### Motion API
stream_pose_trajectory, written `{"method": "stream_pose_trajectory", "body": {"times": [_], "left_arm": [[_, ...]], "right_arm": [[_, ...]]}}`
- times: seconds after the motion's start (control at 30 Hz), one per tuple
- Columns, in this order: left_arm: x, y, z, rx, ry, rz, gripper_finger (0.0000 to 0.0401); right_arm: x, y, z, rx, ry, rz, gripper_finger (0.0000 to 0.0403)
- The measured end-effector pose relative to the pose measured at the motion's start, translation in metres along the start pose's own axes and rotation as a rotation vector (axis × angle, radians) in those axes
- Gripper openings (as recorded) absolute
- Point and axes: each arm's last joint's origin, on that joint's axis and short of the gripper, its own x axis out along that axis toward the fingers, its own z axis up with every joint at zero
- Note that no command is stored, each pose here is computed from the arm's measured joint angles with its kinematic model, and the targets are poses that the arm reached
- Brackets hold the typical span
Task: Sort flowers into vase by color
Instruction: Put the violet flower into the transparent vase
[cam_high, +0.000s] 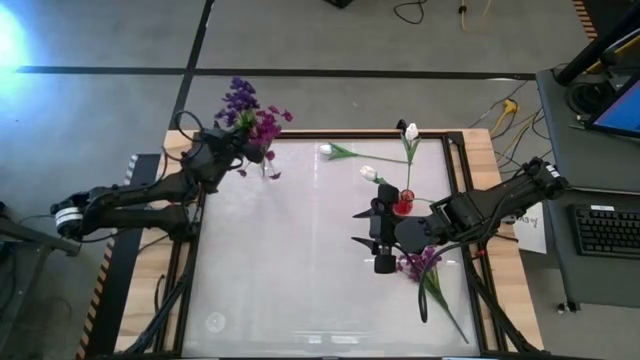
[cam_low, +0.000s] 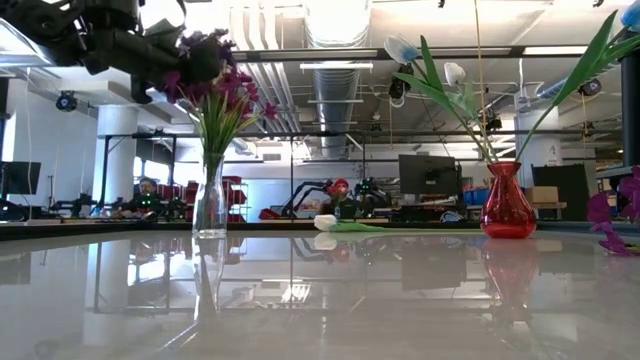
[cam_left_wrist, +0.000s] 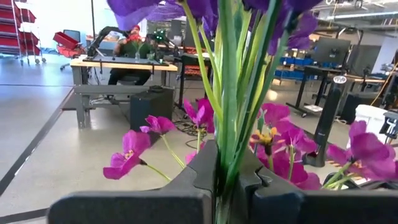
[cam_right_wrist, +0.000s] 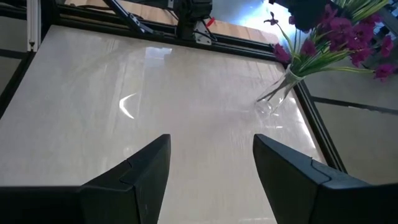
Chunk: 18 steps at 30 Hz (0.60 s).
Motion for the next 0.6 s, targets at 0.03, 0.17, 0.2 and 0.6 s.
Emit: {"method": "stream_pose_trajectory", "body": {"times": [0.03,0.17,0.2,0.6], "left_arm": [[0.0,0.0,-0.001,0.003,0.004,0.0,0.0],[0.003,-0.002,-0.005,0.016,0.02,0.002,0.0],[0.003,-0.002,-0.006,0.02,0.024,0.003,0.0],[0.007,-0.005,-0.013,0.033,0.053,0.004,0.0]], "right_arm": [[0.0,0.0,0.0,0.0,0.0,0.0,0.0221],[0.0,0.0,0.0,0.0,0.0,0.0,0.0221],[0.0,0.0,0.0,0.0,0.0,0.0,0.0221],[0.0,0.0,0.0,0.0,0.0,0.0,0.0221]]}}
